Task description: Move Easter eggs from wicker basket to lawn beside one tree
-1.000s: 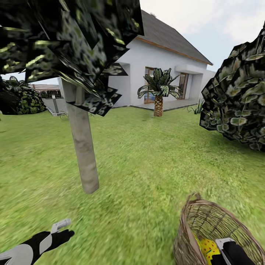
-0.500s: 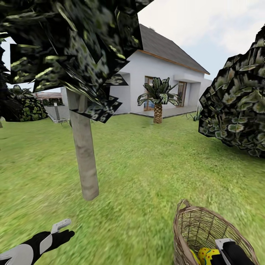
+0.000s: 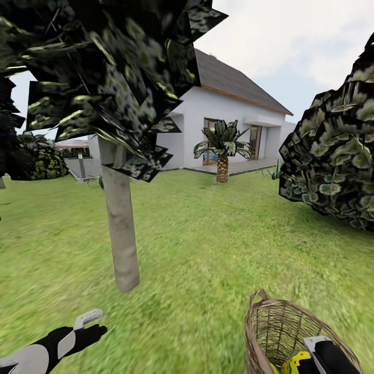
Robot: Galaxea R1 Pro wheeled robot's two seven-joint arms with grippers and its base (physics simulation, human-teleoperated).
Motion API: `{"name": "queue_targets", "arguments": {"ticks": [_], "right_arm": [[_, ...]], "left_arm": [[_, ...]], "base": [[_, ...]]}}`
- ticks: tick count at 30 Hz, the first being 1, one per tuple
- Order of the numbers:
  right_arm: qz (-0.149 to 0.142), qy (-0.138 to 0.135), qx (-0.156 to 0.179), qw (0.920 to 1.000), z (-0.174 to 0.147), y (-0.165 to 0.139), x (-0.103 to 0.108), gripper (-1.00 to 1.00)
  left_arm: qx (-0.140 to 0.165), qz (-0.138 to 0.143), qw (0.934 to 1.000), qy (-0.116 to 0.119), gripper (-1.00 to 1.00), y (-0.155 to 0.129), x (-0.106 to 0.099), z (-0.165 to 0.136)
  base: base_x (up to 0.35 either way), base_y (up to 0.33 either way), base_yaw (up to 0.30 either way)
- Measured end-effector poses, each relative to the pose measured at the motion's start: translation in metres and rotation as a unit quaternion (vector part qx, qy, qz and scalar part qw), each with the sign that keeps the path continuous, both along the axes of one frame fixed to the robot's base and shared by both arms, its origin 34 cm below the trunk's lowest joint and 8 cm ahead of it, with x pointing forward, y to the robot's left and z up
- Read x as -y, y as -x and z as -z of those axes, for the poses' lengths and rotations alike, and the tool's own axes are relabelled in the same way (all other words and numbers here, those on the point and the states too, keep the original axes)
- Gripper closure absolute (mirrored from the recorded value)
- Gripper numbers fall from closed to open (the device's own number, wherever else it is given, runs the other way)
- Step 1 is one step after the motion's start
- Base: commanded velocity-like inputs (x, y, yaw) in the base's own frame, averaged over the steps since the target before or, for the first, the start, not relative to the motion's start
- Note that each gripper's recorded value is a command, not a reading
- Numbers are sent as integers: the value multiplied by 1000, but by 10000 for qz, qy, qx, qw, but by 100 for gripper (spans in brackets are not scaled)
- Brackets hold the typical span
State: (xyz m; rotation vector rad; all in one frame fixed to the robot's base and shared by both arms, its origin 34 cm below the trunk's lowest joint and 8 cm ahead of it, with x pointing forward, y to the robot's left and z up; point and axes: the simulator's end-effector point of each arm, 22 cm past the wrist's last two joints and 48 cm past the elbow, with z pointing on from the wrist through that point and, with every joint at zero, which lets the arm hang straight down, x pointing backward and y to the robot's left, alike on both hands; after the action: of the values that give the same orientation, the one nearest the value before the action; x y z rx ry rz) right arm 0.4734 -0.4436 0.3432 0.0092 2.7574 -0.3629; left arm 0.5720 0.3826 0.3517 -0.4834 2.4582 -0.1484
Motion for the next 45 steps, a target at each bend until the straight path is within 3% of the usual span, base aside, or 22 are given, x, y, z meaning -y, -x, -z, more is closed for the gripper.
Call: {"name": "queue_targets", "arguments": {"ticks": [23, 31, 33, 35, 40, 45], "right_arm": [[-129, 6, 136, 9998, -59, -25, -13, 100], [-65, -33, 176, 9998, -80, -30, -5, 100], [-117, 30, 288, 9995, -96, -40, -6, 100], [-135, 69, 288, 9995, -101, -41, -5, 100], [-52, -12, 79, 10000, -97, -30, -7, 100], [-34, 14, 27, 10000, -104, -28, -1, 100]], "left_arm": [[-24, 19, 10000, 21, -100, -13, 5, -50], [-480, 84, 9985, 262, -100, 0, 12, -57], [-443, 220, 9976, 486, -100, -2, 22, -64], [-433, 279, 9971, 565, -100, -3, 27, -68], [-498, 159, 9971, 553, -100, 1, 4, -80], [-519, 161, 9970, 543, -100, -1, 4, -91]], "base": [[0, 0, 0], [0, 0, 0], [0, 0, 0], [0, 0, 0], [0, 0, 0], [0, 0, 0]]}}
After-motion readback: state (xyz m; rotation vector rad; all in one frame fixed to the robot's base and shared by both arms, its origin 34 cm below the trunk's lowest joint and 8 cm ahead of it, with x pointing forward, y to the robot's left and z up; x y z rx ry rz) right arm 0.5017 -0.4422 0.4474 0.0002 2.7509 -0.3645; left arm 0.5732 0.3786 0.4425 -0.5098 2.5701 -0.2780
